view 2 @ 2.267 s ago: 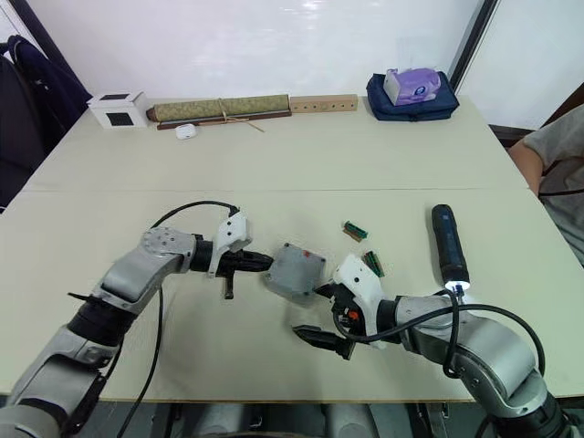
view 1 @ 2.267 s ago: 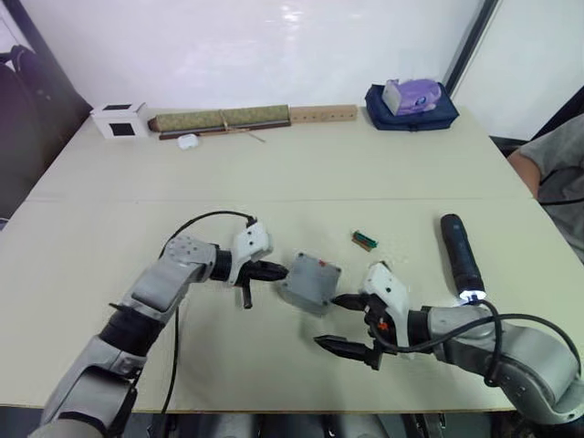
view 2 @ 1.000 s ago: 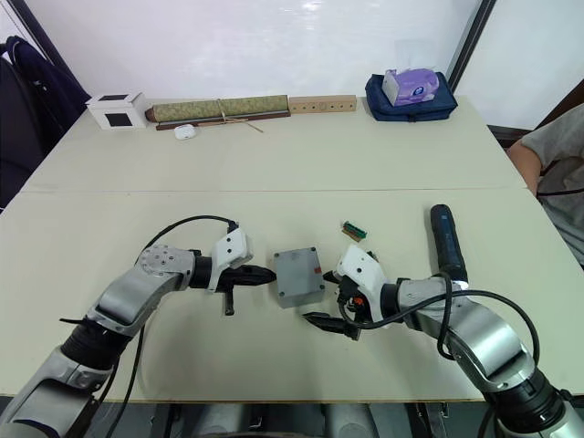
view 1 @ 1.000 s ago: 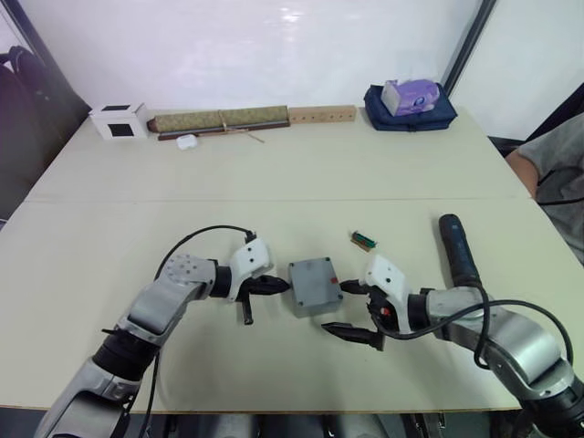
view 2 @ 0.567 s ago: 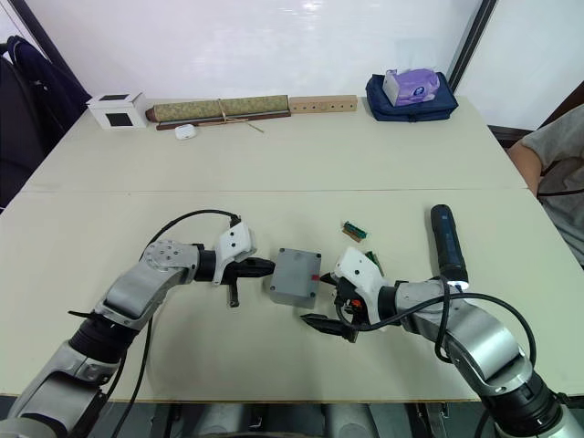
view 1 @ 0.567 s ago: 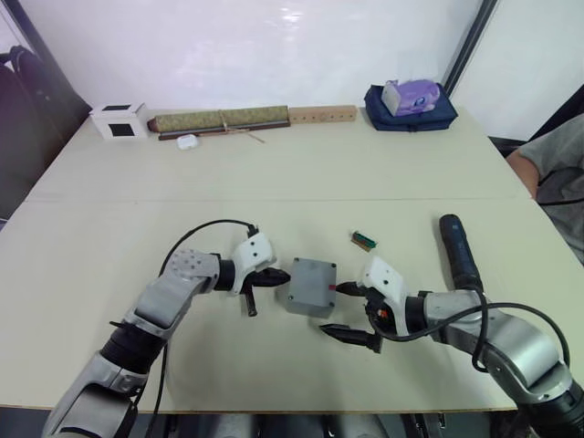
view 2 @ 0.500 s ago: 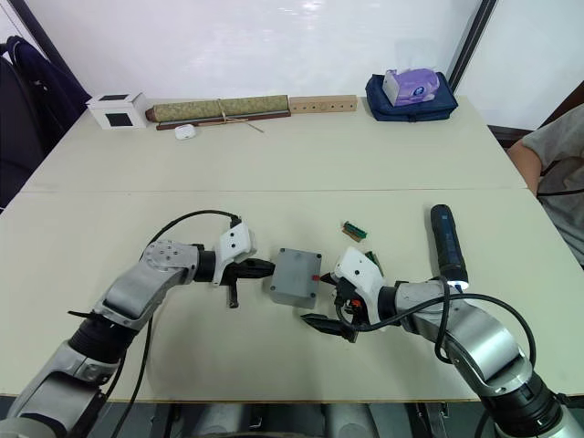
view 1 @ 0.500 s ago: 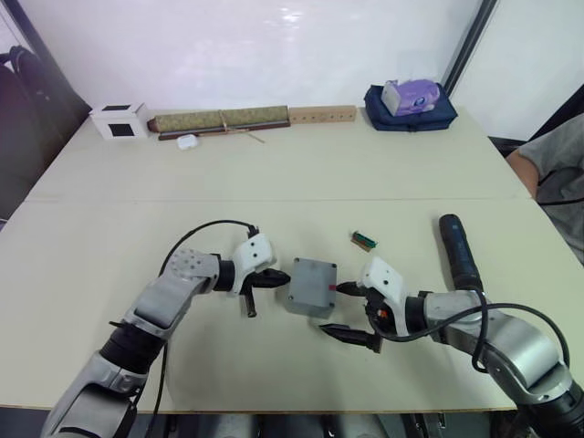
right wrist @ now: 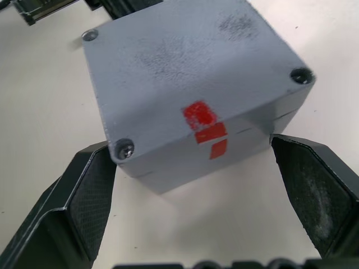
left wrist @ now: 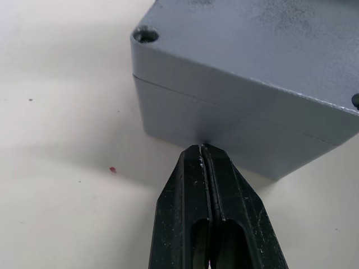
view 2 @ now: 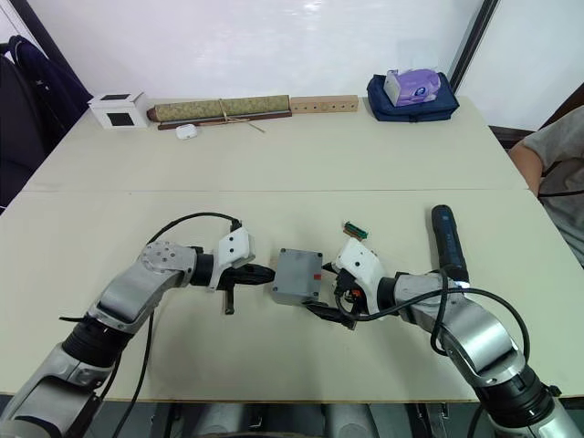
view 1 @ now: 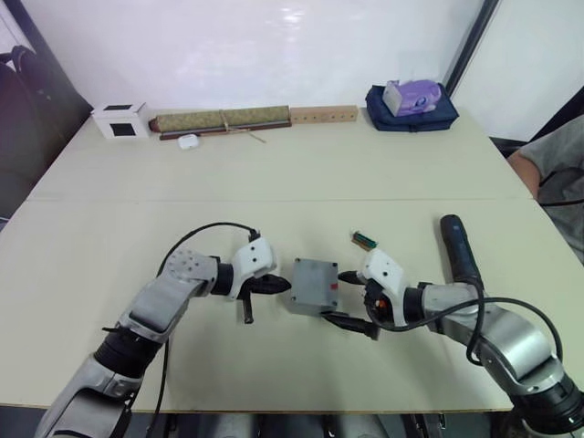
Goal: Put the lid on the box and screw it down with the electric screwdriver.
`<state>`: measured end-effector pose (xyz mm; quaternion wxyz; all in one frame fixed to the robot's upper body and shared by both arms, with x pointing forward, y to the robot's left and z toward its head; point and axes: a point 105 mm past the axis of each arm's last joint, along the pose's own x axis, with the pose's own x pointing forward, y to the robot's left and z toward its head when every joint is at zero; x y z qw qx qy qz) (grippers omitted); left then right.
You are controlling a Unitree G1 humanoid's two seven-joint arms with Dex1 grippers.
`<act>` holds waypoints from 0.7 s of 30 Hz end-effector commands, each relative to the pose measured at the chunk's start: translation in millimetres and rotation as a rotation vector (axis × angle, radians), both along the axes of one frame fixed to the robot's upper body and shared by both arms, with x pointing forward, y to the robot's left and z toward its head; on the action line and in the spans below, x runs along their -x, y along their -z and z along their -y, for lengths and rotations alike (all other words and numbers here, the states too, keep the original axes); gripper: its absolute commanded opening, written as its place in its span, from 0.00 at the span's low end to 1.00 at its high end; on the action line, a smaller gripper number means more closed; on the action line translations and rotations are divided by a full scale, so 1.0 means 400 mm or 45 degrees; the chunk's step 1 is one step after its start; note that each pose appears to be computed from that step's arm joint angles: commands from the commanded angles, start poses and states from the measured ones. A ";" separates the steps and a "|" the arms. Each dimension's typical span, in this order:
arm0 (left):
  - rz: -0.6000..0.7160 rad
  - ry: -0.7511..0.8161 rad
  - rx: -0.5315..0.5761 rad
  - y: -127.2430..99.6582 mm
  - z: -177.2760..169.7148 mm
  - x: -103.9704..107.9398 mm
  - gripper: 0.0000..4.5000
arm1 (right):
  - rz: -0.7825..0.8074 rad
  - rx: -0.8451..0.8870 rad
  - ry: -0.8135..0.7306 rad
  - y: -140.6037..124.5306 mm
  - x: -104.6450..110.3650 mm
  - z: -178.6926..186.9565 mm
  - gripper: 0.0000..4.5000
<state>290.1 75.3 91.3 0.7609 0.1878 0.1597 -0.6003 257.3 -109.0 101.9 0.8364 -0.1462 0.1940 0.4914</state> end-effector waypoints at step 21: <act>0.031 -0.035 0.243 -0.233 -0.060 -0.046 0.00 | 0.172 -0.261 0.333 -0.177 -0.158 0.152 0.99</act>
